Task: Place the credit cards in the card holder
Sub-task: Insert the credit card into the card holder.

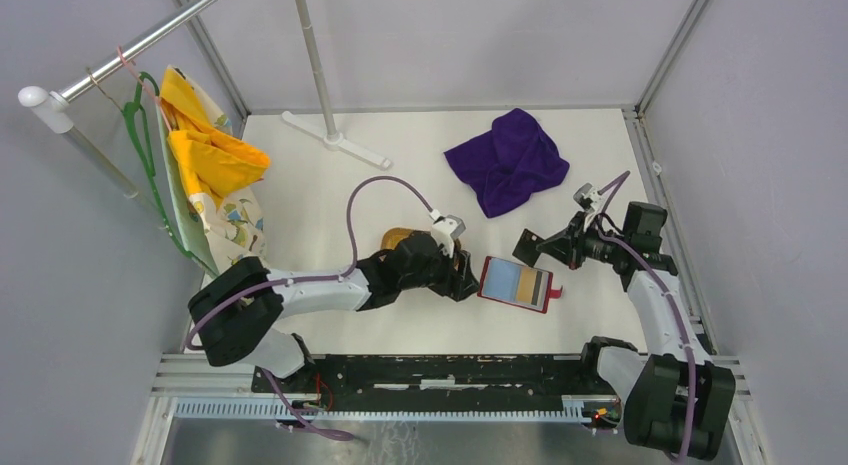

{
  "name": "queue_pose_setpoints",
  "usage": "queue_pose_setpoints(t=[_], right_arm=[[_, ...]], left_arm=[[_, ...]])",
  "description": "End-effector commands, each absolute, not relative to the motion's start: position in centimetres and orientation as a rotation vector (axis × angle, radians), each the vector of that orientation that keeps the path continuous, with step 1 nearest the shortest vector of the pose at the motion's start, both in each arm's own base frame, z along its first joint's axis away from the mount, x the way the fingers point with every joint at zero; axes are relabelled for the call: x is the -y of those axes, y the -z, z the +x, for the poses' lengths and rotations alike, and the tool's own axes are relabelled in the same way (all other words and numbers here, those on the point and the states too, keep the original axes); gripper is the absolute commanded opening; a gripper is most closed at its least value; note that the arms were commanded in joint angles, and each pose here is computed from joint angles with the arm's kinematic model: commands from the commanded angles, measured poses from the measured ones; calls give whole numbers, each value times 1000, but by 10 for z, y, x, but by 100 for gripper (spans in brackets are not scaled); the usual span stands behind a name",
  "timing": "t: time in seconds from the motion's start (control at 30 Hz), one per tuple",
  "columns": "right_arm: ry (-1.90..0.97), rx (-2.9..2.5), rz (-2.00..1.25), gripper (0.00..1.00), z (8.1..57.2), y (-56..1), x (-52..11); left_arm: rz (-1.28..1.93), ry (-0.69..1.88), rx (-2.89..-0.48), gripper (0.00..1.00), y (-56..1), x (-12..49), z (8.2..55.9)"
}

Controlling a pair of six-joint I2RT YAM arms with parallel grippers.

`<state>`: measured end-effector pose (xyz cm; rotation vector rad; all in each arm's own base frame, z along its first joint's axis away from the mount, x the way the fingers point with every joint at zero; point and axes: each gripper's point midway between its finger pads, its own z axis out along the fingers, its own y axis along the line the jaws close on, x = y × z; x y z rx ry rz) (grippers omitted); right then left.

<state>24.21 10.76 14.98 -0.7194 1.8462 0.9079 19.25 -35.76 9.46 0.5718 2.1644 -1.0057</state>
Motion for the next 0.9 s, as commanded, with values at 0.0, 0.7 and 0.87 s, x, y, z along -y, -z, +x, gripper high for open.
queue_pose_setpoints(t=[0.0,0.7,0.87], right_arm=[[-1020,-1909,-514,0,238,-139,-103],[-1017,-2206,53,0,210,-62,-86],[-976,-2222,107,0,211,-57,-79]], left_arm=[[574,977,-2136,70,-106,384,189],[576,798,-2128,66,-81,400,202],[562,761,-2147,65,-77,401,208]])
